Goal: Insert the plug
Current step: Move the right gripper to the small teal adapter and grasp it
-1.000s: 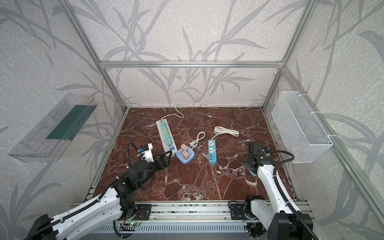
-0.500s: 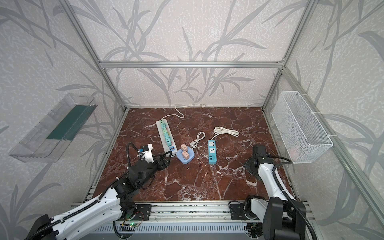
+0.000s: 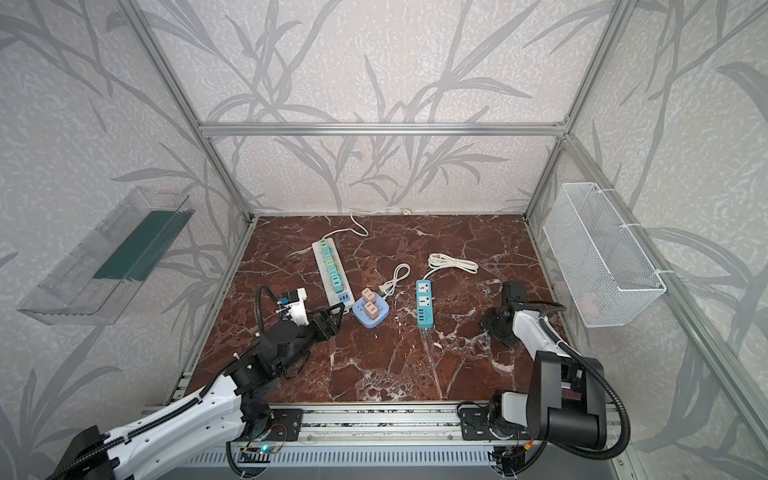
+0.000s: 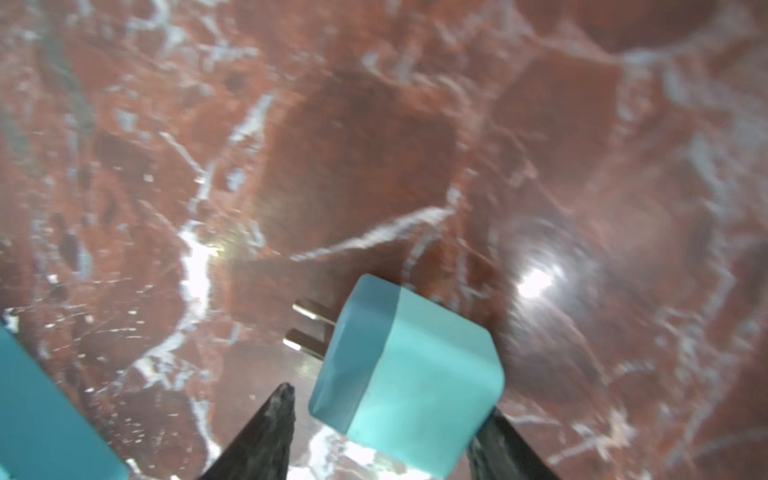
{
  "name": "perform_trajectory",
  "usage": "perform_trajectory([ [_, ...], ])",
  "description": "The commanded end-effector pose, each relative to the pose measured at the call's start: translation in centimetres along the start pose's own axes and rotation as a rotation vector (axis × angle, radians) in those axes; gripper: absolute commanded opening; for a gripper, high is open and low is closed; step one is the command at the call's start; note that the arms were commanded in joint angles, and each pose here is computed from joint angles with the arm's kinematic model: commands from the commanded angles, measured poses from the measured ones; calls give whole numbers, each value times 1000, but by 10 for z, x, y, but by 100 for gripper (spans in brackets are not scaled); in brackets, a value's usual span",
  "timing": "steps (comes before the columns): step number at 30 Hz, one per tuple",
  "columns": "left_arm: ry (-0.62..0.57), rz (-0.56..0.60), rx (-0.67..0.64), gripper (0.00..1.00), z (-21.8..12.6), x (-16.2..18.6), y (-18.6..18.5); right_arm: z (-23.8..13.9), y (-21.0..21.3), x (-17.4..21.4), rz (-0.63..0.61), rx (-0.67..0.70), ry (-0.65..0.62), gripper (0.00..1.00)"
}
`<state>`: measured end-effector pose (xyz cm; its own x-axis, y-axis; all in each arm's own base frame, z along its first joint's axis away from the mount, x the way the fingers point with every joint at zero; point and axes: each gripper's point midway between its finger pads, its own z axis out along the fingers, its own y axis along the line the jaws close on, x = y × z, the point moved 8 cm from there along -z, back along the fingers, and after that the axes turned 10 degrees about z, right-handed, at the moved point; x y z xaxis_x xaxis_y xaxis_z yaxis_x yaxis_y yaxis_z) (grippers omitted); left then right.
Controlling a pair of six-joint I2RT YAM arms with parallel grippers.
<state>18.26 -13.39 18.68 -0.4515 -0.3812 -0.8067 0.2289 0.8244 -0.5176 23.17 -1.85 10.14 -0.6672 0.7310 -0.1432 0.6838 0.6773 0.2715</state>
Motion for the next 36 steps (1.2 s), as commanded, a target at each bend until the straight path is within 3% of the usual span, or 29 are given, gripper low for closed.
perform_trajectory([
  [1,-18,-2,-15,81,1,-7,-2,-9,27,-1,-99,-77,8,67],
  [6,-4,1,-10,81,2,-7,-4,-16,24,-10,-123,-25,-105,73],
  [13,9,3,-17,81,2,-7,-4,-14,44,-29,-157,-43,-113,74],
  [19,21,14,-16,81,2,-9,-7,8,64,-23,-251,-106,5,79],
  [24,27,23,-16,81,1,-12,-9,1,57,1,-273,-97,40,78],
  [29,34,20,-7,81,1,-11,-10,-12,45,15,-326,-5,21,76],
  [36,53,11,12,78,5,-10,-14,2,52,17,-374,61,71,71],
])
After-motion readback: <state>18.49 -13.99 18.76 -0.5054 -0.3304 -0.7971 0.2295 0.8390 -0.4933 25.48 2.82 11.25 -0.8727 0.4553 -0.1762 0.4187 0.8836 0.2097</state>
